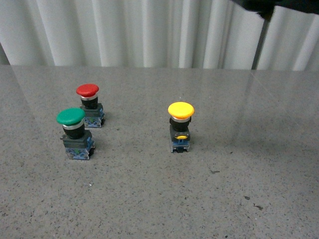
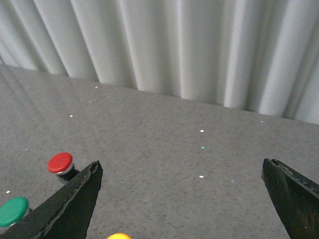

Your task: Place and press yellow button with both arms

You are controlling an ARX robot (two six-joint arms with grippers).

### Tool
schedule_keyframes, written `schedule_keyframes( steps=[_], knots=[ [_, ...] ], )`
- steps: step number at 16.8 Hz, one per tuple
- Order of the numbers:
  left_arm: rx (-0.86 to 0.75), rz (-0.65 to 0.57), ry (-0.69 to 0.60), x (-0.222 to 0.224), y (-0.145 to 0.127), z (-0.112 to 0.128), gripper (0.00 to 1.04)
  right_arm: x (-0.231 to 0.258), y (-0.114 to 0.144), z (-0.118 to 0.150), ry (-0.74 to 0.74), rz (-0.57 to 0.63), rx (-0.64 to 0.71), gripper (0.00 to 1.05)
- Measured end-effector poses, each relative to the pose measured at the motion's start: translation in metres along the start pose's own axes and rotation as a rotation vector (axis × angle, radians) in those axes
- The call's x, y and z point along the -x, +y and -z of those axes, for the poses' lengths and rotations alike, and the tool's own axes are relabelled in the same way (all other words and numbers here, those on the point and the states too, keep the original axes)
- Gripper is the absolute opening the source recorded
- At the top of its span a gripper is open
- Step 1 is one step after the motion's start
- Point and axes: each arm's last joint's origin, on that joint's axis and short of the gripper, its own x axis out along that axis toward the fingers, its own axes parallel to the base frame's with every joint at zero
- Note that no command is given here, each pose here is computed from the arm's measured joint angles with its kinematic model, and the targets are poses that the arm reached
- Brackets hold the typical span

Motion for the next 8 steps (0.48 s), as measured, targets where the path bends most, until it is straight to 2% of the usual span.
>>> schedule_keyframes(
  steps=[3,6,7,8],
  knots=[
    [0.000,0.000,0.000,0.000,0.000,0.000,0.98,-0.013,0.030,0.002,0.042,-0.079,0.045,0.98],
    [0.000,0.000,0.000,0.000,0.000,0.000,0.98,-0.017,0.038,0.012,0.121,-0.108,0.079,0.98],
    [0.000,0.000,0.000,0.000,0.000,0.000,0.98,-0.020,0.038,0.018,0.157,-0.110,0.095,0.92],
    [0.000,0.000,0.000,0.000,0.000,0.000,0.98,-0.022,0.039,0.024,0.188,-0.113,0.107,0.79]
  ],
)
